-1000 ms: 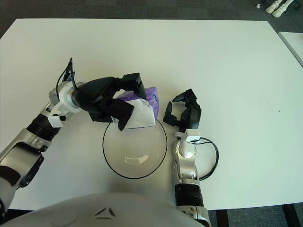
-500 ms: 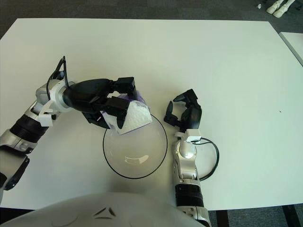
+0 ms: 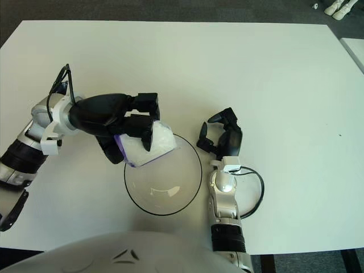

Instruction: Put the tissue paper into the plate.

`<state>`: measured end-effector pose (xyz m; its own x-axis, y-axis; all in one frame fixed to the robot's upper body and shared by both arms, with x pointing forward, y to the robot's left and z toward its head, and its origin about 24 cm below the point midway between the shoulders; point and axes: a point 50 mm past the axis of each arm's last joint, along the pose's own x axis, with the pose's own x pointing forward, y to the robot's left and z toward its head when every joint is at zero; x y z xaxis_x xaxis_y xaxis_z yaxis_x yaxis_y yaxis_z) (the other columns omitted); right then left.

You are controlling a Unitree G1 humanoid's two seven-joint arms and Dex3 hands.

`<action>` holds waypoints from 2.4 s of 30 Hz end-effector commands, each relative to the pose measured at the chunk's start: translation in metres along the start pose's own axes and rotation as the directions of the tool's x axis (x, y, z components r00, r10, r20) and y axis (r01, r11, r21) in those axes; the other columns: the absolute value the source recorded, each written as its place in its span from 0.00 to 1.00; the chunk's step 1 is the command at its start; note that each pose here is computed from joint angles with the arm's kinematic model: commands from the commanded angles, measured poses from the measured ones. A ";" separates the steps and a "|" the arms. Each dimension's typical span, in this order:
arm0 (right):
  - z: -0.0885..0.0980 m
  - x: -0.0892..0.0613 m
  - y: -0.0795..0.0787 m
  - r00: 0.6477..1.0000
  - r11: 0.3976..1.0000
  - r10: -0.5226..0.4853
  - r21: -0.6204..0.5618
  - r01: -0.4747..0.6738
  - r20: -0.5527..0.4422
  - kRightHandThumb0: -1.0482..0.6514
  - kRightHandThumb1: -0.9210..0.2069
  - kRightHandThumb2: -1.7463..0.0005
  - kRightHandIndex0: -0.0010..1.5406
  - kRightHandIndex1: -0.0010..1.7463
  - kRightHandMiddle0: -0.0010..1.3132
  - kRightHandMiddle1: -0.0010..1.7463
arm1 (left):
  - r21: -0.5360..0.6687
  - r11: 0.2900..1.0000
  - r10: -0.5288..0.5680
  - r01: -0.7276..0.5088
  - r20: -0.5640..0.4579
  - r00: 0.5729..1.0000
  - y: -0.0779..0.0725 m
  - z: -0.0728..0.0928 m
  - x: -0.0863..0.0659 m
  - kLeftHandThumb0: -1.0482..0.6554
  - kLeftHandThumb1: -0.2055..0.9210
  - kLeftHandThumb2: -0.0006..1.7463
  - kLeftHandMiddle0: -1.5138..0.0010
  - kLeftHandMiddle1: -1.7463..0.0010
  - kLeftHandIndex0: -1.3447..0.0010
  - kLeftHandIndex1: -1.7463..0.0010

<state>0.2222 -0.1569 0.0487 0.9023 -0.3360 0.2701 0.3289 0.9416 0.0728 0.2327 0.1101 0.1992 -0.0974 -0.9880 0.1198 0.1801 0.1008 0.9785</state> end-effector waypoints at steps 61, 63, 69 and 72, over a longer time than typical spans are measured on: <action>-0.034 -0.026 -0.006 0.984 0.996 -0.041 -0.080 0.028 -0.176 0.32 0.59 0.20 0.72 1.00 0.50 1.00 | -0.067 0.920 0.377 -0.386 -0.119 0.919 -0.004 -0.022 -0.041 0.04 1.00 0.52 1.00 0.76 1.00 0.84; -0.035 -0.026 -0.006 0.982 0.996 -0.049 -0.081 0.035 -0.180 0.32 0.58 0.20 0.72 1.00 0.50 1.00 | -0.102 0.872 0.460 -0.478 -0.159 0.873 -0.011 -0.023 -0.045 0.05 1.00 0.50 1.00 0.57 1.00 0.69; -0.037 -0.027 -0.008 0.983 0.997 -0.048 -0.063 0.037 -0.180 0.33 0.56 0.22 0.70 1.00 0.49 1.00 | -0.179 0.352 0.694 -0.919 -0.609 0.385 -0.073 -0.010 -0.079 0.13 0.96 0.47 0.83 0.20 0.98 0.21; -0.037 -0.027 -0.008 0.982 0.998 -0.044 -0.058 0.034 -0.182 0.33 0.55 0.23 0.70 1.00 0.48 1.00 | -0.095 0.246 0.706 -0.965 -0.664 0.246 -0.065 -0.024 -0.073 0.15 0.91 0.51 0.77 0.11 0.96 0.09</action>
<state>0.2228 -0.1524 0.0509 0.8823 -0.3546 0.3095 0.3490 0.9341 0.0753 0.2505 0.1597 0.1462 0.4356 -0.6118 0.6603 0.4002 0.7887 0.4667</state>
